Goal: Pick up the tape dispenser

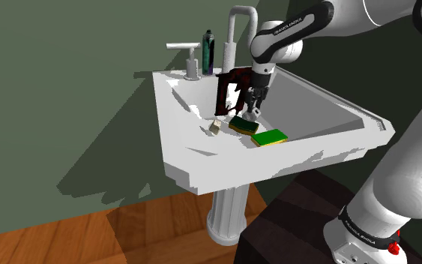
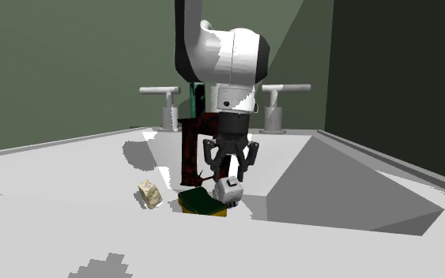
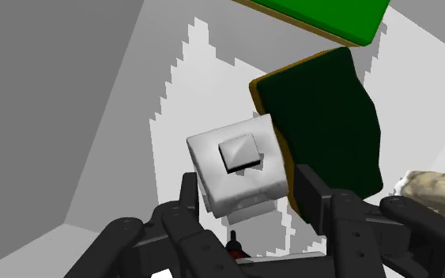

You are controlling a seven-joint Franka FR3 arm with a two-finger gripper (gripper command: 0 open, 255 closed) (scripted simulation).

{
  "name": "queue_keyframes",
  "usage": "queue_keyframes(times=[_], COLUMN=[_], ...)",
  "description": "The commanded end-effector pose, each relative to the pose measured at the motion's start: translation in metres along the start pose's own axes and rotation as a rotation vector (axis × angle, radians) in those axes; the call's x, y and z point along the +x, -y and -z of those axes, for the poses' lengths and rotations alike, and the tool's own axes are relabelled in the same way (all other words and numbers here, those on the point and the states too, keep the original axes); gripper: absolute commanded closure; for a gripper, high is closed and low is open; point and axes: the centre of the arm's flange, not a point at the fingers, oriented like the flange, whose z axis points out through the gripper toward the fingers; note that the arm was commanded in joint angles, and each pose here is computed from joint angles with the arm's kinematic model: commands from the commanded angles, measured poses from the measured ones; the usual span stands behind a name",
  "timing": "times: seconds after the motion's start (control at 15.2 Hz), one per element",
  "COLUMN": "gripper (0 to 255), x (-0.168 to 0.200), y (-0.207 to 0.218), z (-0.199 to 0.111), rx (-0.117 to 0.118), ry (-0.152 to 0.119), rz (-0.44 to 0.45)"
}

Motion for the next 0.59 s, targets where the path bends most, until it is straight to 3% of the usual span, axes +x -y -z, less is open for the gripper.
queue_keyframes(times=[0.0, 0.33, 0.4, 0.53], gripper=[255, 255, 255, 255], x=[-0.005, -0.010, 0.000, 0.000], y=[-0.008, -0.009, -0.007, -0.006], z=[-0.042, -0.071, -0.032, -0.022], rx=[0.016, 0.017, 0.015, 0.015], ry=[0.095, 0.097, 0.096, 0.096], rz=[-0.013, -0.012, -0.013, -0.013])
